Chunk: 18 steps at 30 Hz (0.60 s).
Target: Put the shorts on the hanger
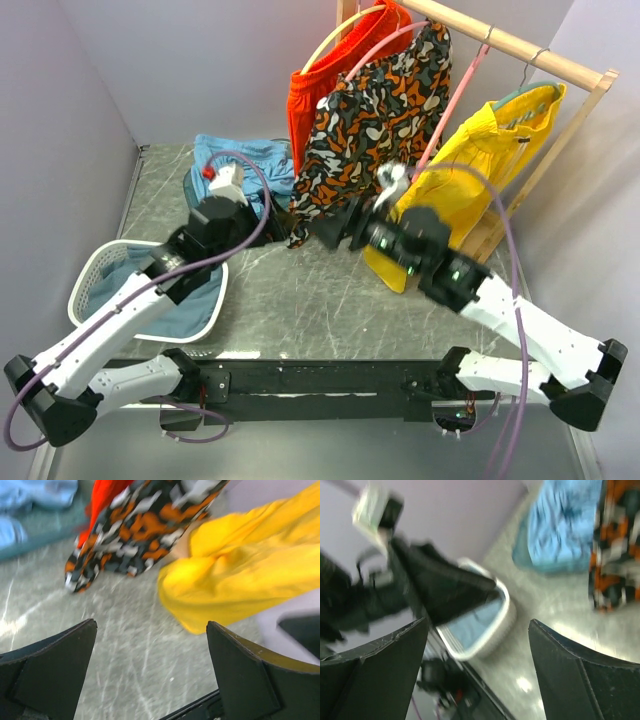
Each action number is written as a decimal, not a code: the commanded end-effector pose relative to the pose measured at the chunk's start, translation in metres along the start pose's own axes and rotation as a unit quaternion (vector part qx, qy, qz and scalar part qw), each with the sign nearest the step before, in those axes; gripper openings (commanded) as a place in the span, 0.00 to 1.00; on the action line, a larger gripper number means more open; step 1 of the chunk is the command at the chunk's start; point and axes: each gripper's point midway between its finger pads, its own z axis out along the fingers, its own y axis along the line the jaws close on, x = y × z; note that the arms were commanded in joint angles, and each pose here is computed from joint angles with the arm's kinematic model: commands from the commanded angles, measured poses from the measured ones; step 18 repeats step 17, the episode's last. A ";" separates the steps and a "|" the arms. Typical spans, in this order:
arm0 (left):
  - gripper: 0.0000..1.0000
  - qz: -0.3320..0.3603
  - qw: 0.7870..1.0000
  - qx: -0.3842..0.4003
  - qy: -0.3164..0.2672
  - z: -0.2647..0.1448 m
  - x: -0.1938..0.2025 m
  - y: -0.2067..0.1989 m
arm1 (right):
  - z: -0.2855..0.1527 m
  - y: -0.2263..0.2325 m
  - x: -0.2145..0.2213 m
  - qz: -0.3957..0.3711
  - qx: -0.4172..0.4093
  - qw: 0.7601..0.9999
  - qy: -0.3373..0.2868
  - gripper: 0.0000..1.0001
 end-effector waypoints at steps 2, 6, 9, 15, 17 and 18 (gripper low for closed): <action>0.97 -0.022 0.999 0.009 0.027 0.012 0.045 0.014 | -0.010 -0.031 0.055 -0.005 0.045 0.999 -0.022 0.89; 0.97 -0.009 0.999 -0.029 0.036 0.018 0.088 0.029 | -0.012 -0.056 0.100 0.008 0.068 0.998 0.008 0.90; 0.96 -0.006 0.998 -0.014 0.053 0.018 0.120 0.032 | -0.014 -0.074 0.120 0.009 0.087 0.996 0.024 0.91; 0.97 -0.004 0.998 -0.018 0.057 0.021 0.135 0.041 | -0.018 -0.091 0.133 0.004 0.106 0.994 0.028 0.92; 0.96 -0.011 0.999 -0.018 0.049 0.020 0.130 0.040 | -0.018 -0.089 0.130 0.000 0.104 0.994 0.027 0.94; 0.96 -0.011 0.999 -0.018 0.049 0.020 0.130 0.040 | -0.018 -0.089 0.130 0.000 0.104 0.994 0.027 0.94</action>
